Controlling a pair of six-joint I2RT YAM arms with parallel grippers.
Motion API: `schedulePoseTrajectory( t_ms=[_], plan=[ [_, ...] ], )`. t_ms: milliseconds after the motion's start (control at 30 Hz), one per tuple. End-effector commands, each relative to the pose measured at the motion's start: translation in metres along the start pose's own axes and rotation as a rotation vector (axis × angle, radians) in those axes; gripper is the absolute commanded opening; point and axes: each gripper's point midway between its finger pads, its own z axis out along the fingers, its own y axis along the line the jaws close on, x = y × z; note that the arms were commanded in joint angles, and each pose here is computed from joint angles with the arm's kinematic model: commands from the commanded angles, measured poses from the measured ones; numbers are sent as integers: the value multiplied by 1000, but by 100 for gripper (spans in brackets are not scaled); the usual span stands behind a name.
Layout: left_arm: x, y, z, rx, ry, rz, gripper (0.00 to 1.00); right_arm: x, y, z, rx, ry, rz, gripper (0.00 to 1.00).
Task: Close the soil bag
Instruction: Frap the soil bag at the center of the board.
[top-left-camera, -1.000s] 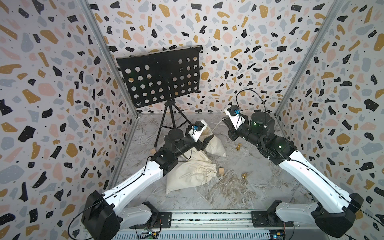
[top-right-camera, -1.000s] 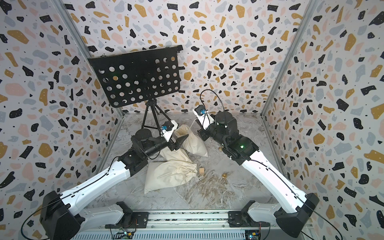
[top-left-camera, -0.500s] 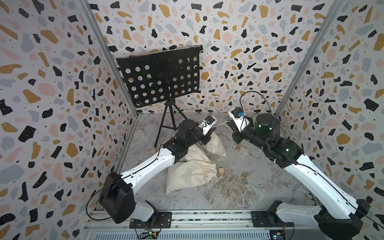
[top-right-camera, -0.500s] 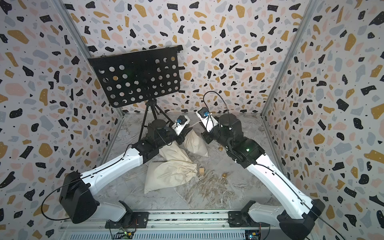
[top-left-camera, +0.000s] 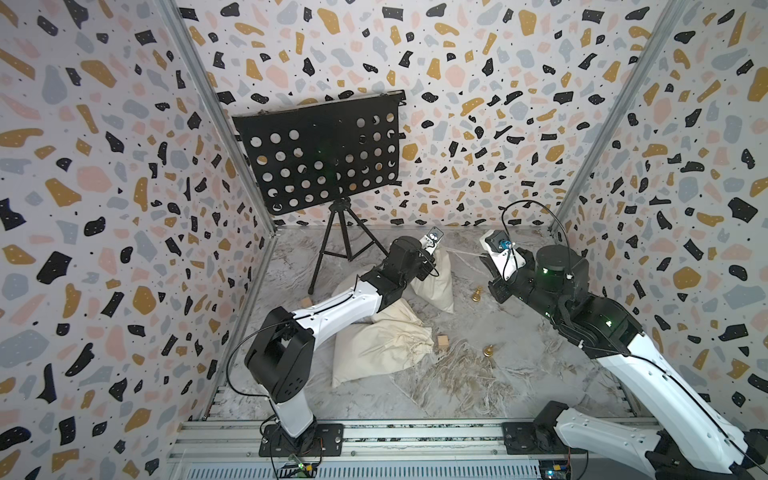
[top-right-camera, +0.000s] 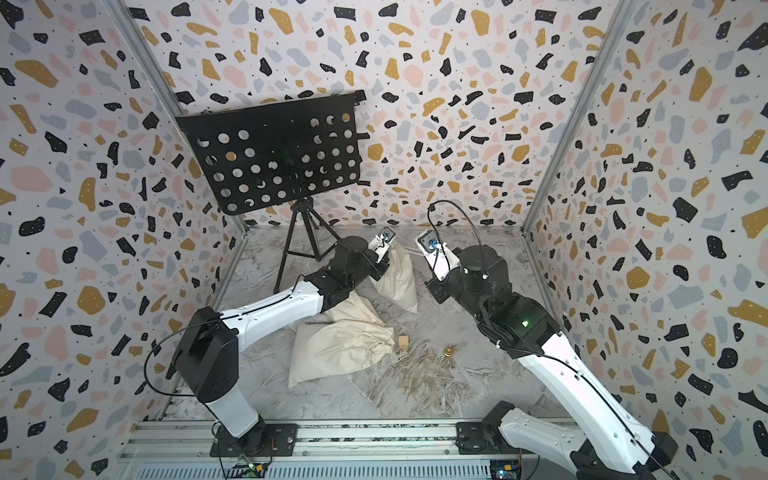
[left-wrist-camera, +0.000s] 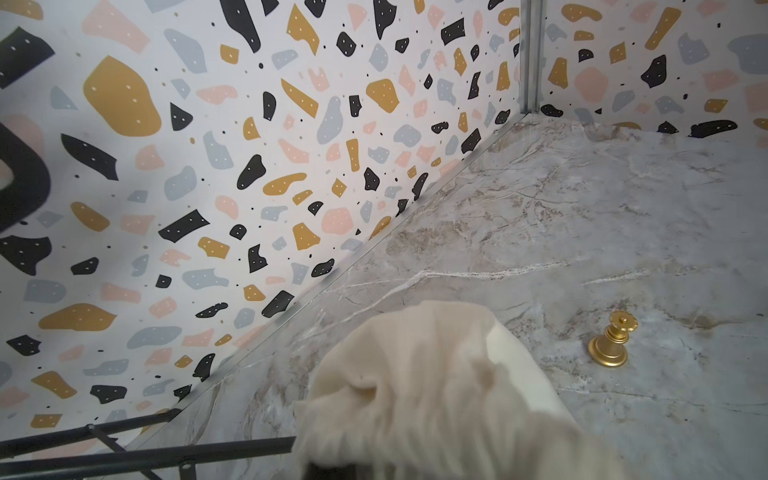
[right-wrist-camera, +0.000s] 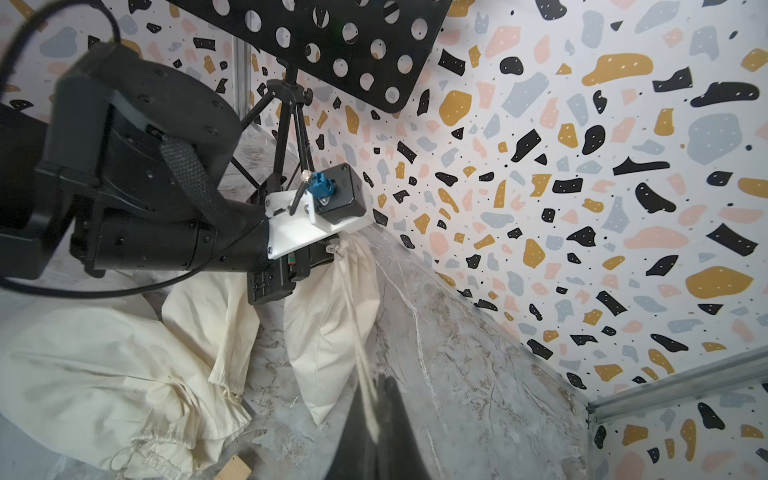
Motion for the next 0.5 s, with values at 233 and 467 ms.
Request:
schedulePoseTrajectory(
  t_ms=[233, 467],
  plan=[
    [100, 59, -15, -118, 211, -119, 30, -67, -18, -15, 37, -249, 82, 0],
    [33, 22, -83, 68, -157, -80, 61, -74, 23, 40, -176, -208, 132, 0]
  ],
)
